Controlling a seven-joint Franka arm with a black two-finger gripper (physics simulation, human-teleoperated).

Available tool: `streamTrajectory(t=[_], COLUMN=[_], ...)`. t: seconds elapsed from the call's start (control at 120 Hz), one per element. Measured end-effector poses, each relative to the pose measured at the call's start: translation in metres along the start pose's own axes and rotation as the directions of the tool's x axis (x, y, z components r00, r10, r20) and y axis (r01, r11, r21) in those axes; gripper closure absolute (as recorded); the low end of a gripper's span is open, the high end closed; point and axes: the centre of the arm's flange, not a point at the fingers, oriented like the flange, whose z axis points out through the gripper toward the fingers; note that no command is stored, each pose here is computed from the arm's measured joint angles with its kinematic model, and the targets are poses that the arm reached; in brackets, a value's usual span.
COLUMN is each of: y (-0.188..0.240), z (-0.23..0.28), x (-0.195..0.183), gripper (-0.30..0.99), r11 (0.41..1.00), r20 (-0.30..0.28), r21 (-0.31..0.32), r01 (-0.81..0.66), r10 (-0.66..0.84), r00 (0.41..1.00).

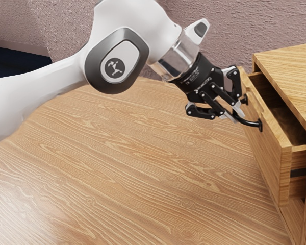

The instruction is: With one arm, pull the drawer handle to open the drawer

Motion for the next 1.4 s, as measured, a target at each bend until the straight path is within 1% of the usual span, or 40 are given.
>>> streamTrajectory(t=[0.233,0.408,0.758,1.033,1.225,1.4], y=[-0.008,-0.018,-0.028,-0.032,-0.042,-0.048], z=[-0.009,-0.018,-0.024,-0.028,-0.038,-0.042], x=[0.003,0.013,0.012,0.0,0.01,0.01], gripper=[0.69,0.68,0.68,0.7,0.69,0.69], r11=[1.0,1.0,1.0,1.0,1.0,0.999], r20=[-0.007,-0.015,-0.014,-0.007,-0.022,-0.027], r21=[0.001,-0.003,0.003,0.007,0.003,0.006], r01=[0.007,0.024,0.027,0.011,0.031,0.035], r10=[-0.007,-0.024,-0.027,-0.011,-0.031,-0.034], r00=[1.0,1.0,1.0,1.0,0.999,0.999])
